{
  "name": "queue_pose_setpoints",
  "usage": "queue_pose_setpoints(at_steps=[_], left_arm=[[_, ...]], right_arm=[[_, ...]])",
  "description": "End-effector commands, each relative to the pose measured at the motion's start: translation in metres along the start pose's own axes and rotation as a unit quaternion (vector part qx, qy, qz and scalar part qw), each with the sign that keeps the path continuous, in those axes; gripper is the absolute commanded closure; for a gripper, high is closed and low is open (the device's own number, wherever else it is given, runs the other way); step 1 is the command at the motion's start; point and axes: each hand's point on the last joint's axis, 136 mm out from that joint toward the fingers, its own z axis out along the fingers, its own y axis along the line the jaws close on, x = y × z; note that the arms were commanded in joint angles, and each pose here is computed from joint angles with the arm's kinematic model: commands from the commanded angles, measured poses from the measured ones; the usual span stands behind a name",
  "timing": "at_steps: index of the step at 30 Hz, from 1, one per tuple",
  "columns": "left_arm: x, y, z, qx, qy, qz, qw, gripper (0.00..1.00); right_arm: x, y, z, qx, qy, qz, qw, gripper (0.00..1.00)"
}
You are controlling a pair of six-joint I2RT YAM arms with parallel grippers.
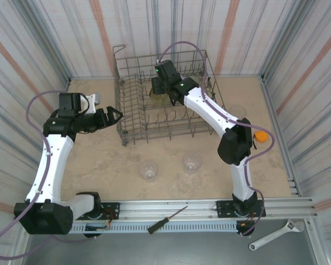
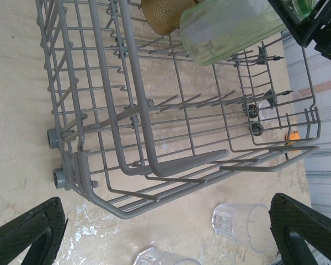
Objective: Load the cups into the dish rack
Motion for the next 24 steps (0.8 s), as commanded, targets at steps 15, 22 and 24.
queue_pose_setpoints(at_steps=[15,22,24], left_arm=[[-0.010,-0.003,-0.004,0.002,-0.014,-0.004,1.000,0.01],[-0.010,-0.002,-0.005,-0.001,-0.018,-0.010,1.000,0.01],[-0.010,-0.001,-0.005,-0.002,-0.018,-0.011,1.000,0.01]], right_arm=[[0.028,0.006,0.042,-0.013,0.027,0.014,0.999,0.58],[0.031,0.002,0.058,-0.002,0.030,0.000,1.000,0.58],[0.033,0.002,0.062,-0.003,0.033,-0.001,0.999,0.58]])
